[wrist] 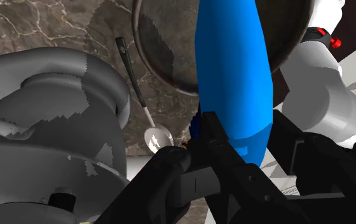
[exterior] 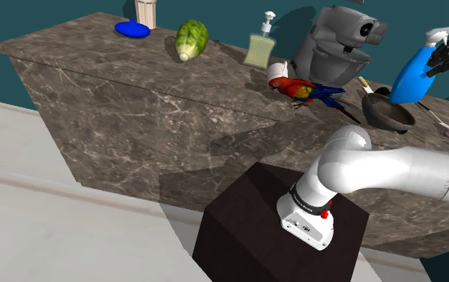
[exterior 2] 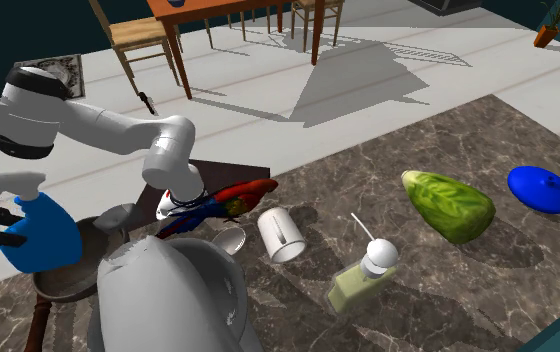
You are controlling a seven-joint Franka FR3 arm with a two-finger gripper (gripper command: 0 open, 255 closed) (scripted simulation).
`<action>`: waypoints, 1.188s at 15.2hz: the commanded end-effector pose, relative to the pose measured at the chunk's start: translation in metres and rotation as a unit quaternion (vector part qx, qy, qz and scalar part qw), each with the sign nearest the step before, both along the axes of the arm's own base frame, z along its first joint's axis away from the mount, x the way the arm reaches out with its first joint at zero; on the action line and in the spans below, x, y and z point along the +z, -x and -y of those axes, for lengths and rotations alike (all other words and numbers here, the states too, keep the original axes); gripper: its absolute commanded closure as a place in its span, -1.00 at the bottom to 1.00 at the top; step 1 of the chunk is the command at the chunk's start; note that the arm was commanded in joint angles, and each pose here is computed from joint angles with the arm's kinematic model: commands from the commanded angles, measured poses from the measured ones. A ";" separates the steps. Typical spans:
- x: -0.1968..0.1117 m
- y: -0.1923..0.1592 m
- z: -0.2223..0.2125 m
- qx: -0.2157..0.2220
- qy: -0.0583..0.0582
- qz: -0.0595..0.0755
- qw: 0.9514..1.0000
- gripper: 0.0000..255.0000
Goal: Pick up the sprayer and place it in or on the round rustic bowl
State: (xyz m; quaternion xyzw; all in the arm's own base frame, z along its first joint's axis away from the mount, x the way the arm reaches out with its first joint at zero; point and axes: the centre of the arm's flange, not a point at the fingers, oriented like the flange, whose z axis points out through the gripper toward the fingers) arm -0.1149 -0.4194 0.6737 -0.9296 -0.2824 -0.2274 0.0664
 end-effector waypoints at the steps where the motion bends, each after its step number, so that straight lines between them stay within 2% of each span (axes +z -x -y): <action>1: -0.012 0.000 0.000 0.000 0.000 0.000 1.000 1.00; 2: -0.021 0.000 0.000 0.000 0.000 0.000 1.000 1.00; 10: -0.021 0.000 0.000 0.000 0.000 0.000 1.000 1.00; 11: -0.021 0.000 0.000 0.000 0.000 0.000 1.000 -1.00; 16: -0.021 0.000 0.000 0.000 0.000 0.000 1.000 -1.00; 18: 0.003 0.011 0.007 0.000 0.000 0.000 1.000 -1.00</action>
